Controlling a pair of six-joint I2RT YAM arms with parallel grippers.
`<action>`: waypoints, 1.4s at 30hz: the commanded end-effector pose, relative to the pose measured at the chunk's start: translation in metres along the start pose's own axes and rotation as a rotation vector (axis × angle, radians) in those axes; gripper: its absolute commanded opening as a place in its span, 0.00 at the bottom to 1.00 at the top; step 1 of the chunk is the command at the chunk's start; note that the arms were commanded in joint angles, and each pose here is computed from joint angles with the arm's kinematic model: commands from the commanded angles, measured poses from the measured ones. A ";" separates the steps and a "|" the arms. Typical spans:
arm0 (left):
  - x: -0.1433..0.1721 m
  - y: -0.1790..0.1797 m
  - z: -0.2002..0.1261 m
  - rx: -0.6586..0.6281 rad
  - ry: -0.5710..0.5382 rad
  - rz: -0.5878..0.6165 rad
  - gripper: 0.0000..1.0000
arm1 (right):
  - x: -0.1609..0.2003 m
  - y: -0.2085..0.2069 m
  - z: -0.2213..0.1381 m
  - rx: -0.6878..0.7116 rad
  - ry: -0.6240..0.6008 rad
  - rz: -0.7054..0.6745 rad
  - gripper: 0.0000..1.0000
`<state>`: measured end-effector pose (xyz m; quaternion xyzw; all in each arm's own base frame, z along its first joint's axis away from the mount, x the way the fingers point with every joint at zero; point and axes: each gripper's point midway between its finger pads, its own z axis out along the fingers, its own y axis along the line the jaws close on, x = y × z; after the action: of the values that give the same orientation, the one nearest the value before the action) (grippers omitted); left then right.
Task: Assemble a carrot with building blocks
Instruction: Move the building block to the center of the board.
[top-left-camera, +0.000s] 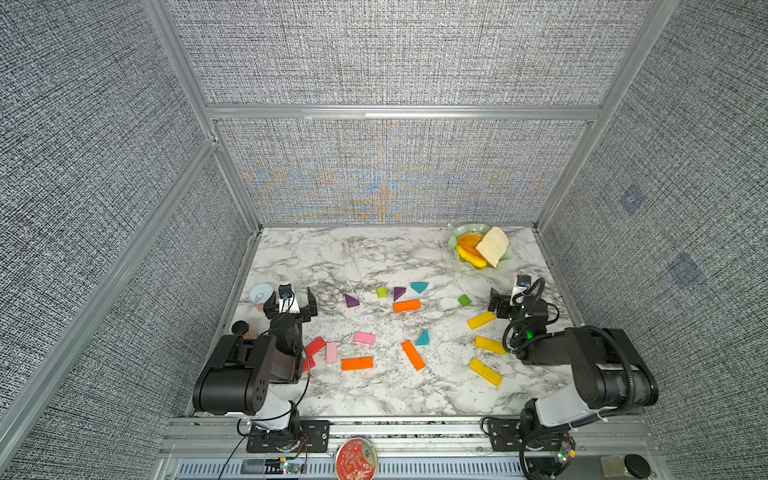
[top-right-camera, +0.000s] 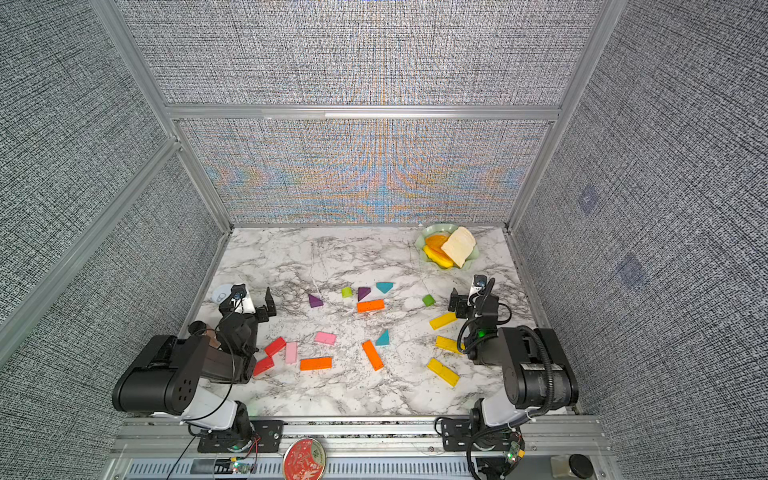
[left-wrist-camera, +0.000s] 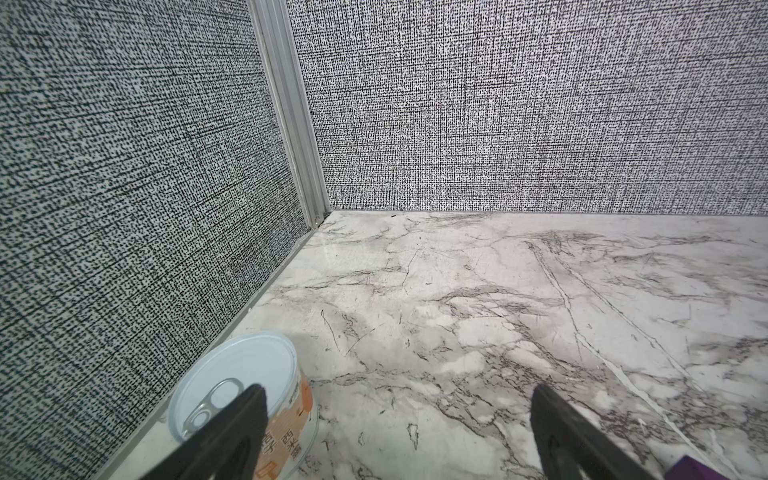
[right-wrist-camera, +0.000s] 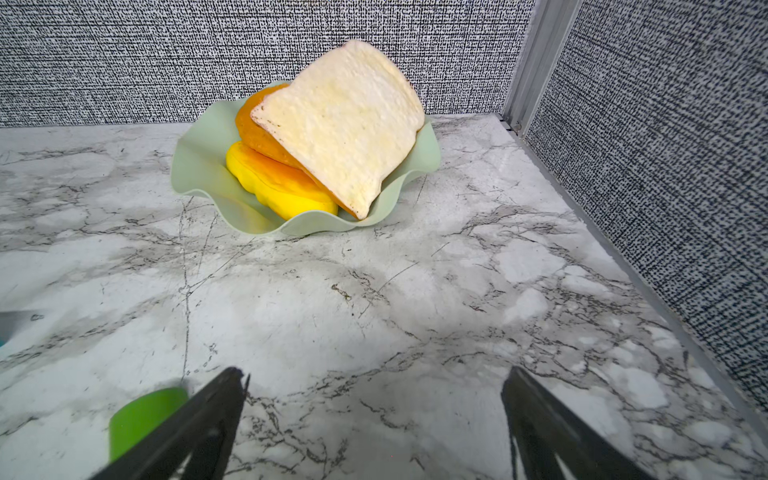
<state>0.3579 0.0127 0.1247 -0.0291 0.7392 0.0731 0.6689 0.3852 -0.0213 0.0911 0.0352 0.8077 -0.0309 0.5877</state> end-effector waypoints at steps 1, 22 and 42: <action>-0.006 0.000 0.001 0.001 -0.022 -0.010 0.99 | -0.007 0.000 0.001 0.001 -0.023 0.005 0.99; -0.156 0.002 -0.010 0.012 -0.168 -0.211 0.99 | -0.114 -0.008 -0.013 0.195 0.101 -0.001 0.99; -0.231 -0.006 -0.034 0.124 -0.058 -0.562 0.96 | -0.134 0.150 -0.047 -0.358 0.341 0.157 0.66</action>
<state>0.3422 0.0007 0.3747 -0.1844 0.6636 -0.1205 0.7149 0.4103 0.0970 0.2471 0.0813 0.8573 0.1809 0.4751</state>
